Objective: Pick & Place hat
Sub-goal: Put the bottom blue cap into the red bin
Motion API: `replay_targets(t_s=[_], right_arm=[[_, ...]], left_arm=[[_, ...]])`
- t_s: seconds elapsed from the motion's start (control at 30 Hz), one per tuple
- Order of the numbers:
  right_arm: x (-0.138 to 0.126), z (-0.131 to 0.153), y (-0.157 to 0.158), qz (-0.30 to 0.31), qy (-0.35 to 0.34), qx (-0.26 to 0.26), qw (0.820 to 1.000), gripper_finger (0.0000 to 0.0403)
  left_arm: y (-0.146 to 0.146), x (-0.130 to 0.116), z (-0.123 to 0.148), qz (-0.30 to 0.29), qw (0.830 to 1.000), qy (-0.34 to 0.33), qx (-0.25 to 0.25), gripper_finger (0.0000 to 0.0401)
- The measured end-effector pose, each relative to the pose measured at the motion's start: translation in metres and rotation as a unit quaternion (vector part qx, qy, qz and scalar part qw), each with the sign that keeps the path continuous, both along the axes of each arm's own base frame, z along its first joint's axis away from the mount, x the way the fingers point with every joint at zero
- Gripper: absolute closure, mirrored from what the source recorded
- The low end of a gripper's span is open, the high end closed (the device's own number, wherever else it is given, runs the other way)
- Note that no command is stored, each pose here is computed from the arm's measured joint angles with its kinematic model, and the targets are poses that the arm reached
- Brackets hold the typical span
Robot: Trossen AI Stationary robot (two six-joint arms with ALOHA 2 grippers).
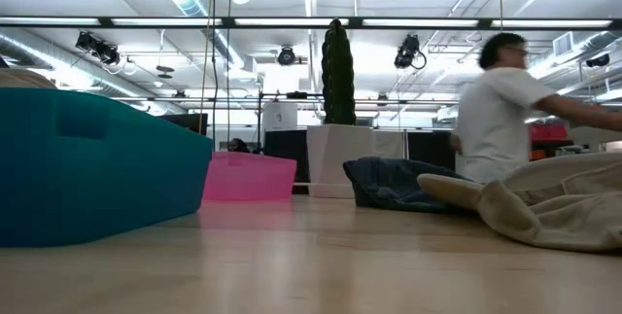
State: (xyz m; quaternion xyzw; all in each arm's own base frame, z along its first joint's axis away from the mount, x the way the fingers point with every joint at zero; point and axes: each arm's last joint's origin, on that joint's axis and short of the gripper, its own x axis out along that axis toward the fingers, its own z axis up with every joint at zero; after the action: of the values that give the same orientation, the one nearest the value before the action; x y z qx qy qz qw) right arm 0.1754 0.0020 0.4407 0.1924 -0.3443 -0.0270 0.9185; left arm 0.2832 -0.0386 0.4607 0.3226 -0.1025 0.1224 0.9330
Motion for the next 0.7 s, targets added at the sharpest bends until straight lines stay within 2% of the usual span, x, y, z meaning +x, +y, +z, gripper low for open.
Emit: replay_targets(t_s=[0.1, 0.4, 0.53, 0.7], right_arm=[[0.011, -0.001, -0.003, -0.011, -0.024, 0.004, 1.000, 0.0398], [0.044, -0.011, -0.011, 0.004, -0.094, 0.042, 0.995, 0.0398], [0.057, -0.019, -0.013, 0.020, -0.099, 0.059, 0.993, 0.0398], [0.068, -0.026, -0.013, 0.037, -0.104, 0.072, 0.991, 0.0398]], left_arm=[[-0.001, -0.002, 0.006, -0.006, 0.999, -0.028, 0.025, 0.0272], [0.003, 0.003, 0.006, 0.003, 0.999, -0.045, 0.025, 0.0123], [0.006, 0.008, 0.004, 0.010, 0.999, -0.046, 0.026, 0.0092], [0.010, 0.018, 0.000, 0.029, 0.997, -0.067, 0.020, 0.0086]])
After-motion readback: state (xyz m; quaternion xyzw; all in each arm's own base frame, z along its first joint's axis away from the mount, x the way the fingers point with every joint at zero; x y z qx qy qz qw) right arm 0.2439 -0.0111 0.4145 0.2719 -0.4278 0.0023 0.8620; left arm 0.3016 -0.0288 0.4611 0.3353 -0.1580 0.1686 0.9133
